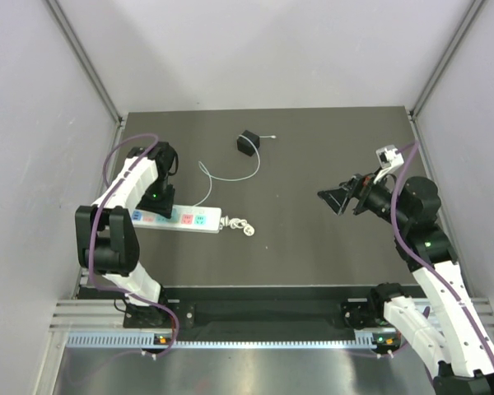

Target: Insert the plug

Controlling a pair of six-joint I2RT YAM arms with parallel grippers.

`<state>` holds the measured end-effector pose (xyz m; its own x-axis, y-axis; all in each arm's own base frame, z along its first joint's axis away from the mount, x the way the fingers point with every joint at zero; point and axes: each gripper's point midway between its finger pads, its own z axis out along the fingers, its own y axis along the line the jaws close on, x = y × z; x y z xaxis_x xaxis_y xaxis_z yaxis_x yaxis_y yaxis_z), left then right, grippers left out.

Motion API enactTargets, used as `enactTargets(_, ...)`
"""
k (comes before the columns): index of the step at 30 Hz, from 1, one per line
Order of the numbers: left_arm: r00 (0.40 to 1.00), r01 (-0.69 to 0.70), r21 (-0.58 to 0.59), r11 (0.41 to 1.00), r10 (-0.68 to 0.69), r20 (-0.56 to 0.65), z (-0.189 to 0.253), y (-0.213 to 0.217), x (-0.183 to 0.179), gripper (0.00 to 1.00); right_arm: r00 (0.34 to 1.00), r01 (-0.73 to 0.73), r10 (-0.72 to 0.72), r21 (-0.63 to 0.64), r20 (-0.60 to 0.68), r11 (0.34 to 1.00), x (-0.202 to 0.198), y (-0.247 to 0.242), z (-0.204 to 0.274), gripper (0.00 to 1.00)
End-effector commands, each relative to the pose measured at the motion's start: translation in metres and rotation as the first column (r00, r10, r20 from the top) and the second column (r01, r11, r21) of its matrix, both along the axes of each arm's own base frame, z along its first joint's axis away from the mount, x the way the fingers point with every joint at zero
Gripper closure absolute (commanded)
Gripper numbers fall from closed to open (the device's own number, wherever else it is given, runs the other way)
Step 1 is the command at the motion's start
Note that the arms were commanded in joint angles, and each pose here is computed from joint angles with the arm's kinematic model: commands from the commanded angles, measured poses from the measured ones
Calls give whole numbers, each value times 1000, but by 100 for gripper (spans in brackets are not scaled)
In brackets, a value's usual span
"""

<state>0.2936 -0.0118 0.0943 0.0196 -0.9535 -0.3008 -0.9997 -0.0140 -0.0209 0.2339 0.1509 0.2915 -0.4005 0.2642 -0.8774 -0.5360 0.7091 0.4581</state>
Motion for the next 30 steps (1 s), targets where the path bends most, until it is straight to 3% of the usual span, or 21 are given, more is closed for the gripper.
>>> enactTargets(1, 999, -2, 14, 1000, 1, 46, -2, 5, 12, 100, 1000, 14, -14, -1, 23, 1000, 4, -2, 3, 0)
enactTargets(15, 993, 29, 44, 999, -34, 115, 25, 9, 25, 100, 1000, -9, 10, -4, 13, 1000, 10, 2, 3, 0)
enactTargets(21, 988, 73, -1, 997, -72, 133, 33, 0, 33, 100, 1000, -25, 25, 1, -8, 1000, 15, 6, -1, 0)
enactTargets(30, 993, 78, 3, 997, -78, 84, 24, 1, 23, 100, 998, -26, 27, 8, -65, 1000, 22, 9, -11, 0)
